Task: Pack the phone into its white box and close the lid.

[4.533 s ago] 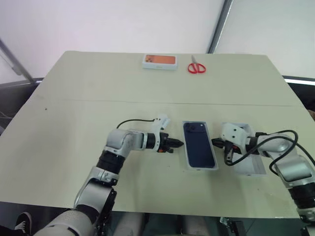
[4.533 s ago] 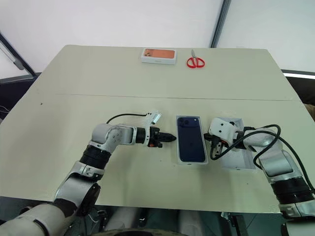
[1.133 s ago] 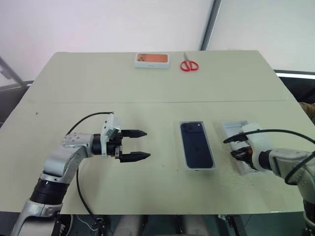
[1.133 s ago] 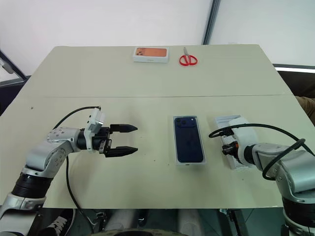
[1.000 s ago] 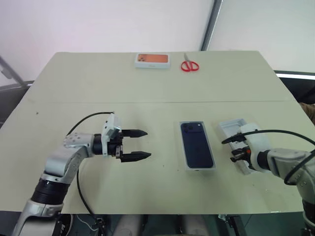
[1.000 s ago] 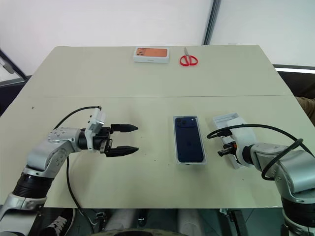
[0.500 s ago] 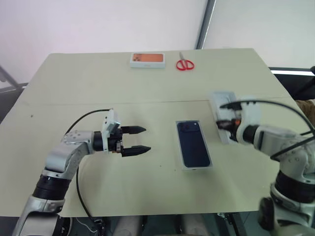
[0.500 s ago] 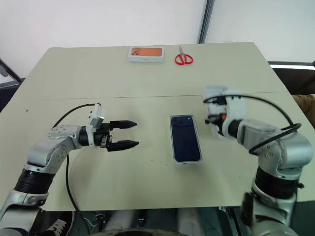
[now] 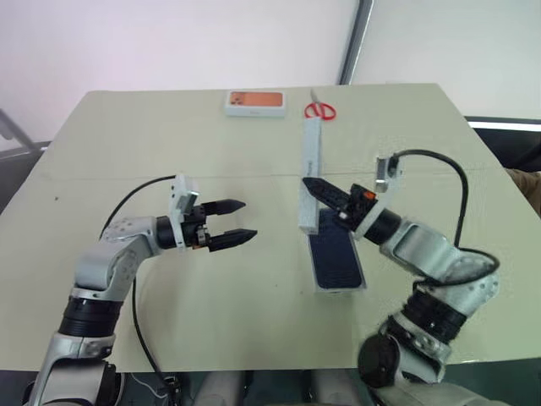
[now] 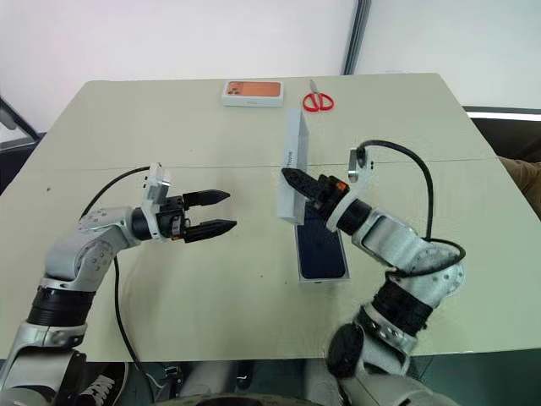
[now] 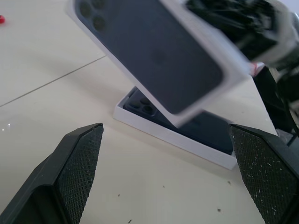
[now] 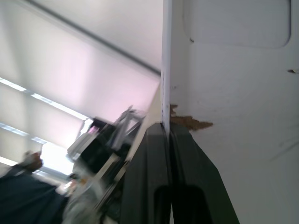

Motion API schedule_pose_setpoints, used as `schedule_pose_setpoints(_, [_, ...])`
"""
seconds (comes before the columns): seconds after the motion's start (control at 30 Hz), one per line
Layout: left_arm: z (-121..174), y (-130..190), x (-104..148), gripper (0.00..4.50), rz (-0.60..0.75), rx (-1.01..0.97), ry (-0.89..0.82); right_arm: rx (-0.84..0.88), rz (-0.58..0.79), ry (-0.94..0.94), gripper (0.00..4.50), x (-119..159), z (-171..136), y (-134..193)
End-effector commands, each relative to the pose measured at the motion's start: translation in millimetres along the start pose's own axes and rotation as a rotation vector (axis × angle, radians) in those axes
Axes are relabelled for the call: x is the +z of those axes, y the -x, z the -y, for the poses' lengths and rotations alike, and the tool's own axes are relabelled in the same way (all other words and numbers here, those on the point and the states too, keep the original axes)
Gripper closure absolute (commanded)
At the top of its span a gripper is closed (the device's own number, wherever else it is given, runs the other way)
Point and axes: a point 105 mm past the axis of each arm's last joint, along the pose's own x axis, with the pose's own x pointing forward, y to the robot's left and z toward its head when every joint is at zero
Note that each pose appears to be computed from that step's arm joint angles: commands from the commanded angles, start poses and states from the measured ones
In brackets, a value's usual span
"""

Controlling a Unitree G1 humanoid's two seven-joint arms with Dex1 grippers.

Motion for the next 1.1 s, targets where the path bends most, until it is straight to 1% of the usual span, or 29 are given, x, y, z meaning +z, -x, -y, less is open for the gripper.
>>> schedule_pose_setpoints(0.03, [4.1, 2.6, 11.9, 0.0, 0.037, 0.003, -0.04, 0.086, -0.064, -0.036, 4.46, -18.6, -19.3, 2.1])
schedule_pose_setpoints(0.17, [3.9, 1.5, 12.3, 0.0, 0.043, 0.006, -0.037, 0.08, -0.126, -0.04, 4.46, -35.2, -16.3, 8.0])
schedule_pose_setpoints(0.3, [7.2, -2.1, 8.5, 0.0, 0.038, -0.015, -0.014, 0.001, -0.199, -0.027, 4.46, -43.8, -2.1, 16.6])
schedule_pose_setpoints(0.4, [12.7, -4.3, 4.1, 0.77, 0.034, -0.043, 0.025, -0.005, -0.197, -0.05, 4.5, -43.6, 2.3, 17.2])
schedule_pose_setpoints(0.5, [18.9, -5.5, -1.3, 2.22, 0.023, -0.066, 0.043, -0.021, -0.208, -0.062, 4.5, -45.6, 6.1, 15.2])
schedule_pose_setpoints(0.57, [21.8, -5.9, -3.7, 3.37, 0.018, -0.08, 0.06, -0.032, -0.204, -0.071, 4.5, -45.0, 8.4, 13.2])
schedule_pose_setpoints(0.63, [25.0, -10.6, -9.7, 4.41, 0.008, -0.088, 0.057, -0.038, -0.206, -0.09, 4.5, -46.4, 11.5, 11.4])
schedule_pose_setpoints(0.7, [26.9, -16.5, -14.5, 4.46, 0.007, -0.088, 0.054, -0.071, -0.229, -0.091, 4.5, -49.4, 17.3, 12.5])
schedule_pose_setpoints(0.77, [27.5, -22.5, -20.7, 4.46, -0.008, -0.08, 0.034, -0.084, -0.219, -0.113, 4.5, -50.1, 21.2, 11.9])
schedule_pose_setpoints(0.87, [28.0, -29.6, -21.6, 4.46, -0.003, -0.081, 0.019, -0.069, -0.229, -0.101, 4.5, -49.2, 18.8, 11.8])
schedule_pose_setpoints(0.97, [29.4, -35.0, -21.6, 4.5, 0.002, -0.1, 0.023, -0.117, -0.202, -0.102, 3.53, -38.4, 27.7, 11.7])
schedule_pose_setpoints(1.0, [30.3, -36.6, -22.9, 4.5, 0.0, -0.107, 0.029, -0.127, -0.196, -0.104, 3.03, -35.7, 30.1, 12.4])
schedule_pose_setpoints(1.03, [30.8, -37.5, -23.8, 4.5, -0.001, -0.111, 0.034, -0.13, -0.194, -0.105, 2.63, -34.3, 31.3, 12.9])
schedule_pose_setpoints(1.07, [31.6, -39.6, -26.3, 4.5, -0.003, -0.113, 0.036, -0.137, -0.195, -0.104, 1.99, -33.8, 32.5, 13.6])
schedule_pose_setpoints(1.1, [32.1, -41.0, -27.9, 4.5, -0.004, -0.113, 0.036, -0.143, -0.197, -0.103, 1.48, -33.6, 33.4, 14.1])
